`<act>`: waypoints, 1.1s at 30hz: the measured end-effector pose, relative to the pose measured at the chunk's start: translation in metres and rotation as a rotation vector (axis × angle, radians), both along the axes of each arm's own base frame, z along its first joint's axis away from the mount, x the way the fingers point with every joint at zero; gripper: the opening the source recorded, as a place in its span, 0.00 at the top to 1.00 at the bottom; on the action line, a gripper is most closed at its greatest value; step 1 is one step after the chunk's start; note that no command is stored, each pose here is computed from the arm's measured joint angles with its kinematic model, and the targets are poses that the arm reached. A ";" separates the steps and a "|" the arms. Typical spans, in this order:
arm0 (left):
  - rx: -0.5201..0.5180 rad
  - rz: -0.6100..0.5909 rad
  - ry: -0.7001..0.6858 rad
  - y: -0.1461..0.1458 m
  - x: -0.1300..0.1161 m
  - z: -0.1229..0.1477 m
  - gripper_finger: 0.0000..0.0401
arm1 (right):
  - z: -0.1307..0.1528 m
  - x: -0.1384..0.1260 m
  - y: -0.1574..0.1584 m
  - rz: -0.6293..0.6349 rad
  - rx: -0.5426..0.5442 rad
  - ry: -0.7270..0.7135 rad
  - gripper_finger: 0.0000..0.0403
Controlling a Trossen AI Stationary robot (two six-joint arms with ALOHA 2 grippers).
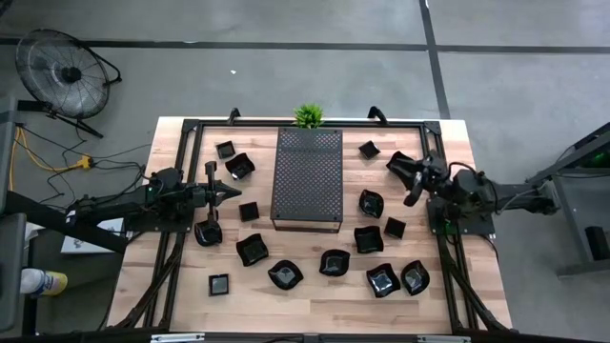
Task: Pick & Place Mini shaped plates
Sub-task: Put the distorted square plate on the shelf
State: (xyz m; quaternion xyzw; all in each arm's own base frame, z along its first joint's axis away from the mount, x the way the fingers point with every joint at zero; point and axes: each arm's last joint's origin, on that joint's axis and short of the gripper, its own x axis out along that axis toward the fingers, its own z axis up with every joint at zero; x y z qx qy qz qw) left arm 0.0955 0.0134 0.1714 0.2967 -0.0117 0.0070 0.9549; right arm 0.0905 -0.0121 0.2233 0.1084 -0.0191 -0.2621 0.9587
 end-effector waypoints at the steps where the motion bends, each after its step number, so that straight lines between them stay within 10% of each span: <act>1: 0.000 0.000 0.000 0.000 0.000 0.000 1.00 | 0.004 0.000 0.000 0.000 0.020 0.017 0.68; 33: 0.000 0.000 0.000 0.000 0.000 0.000 1.00 | 0.016 0.090 -0.013 -0.226 0.260 1.032 0.68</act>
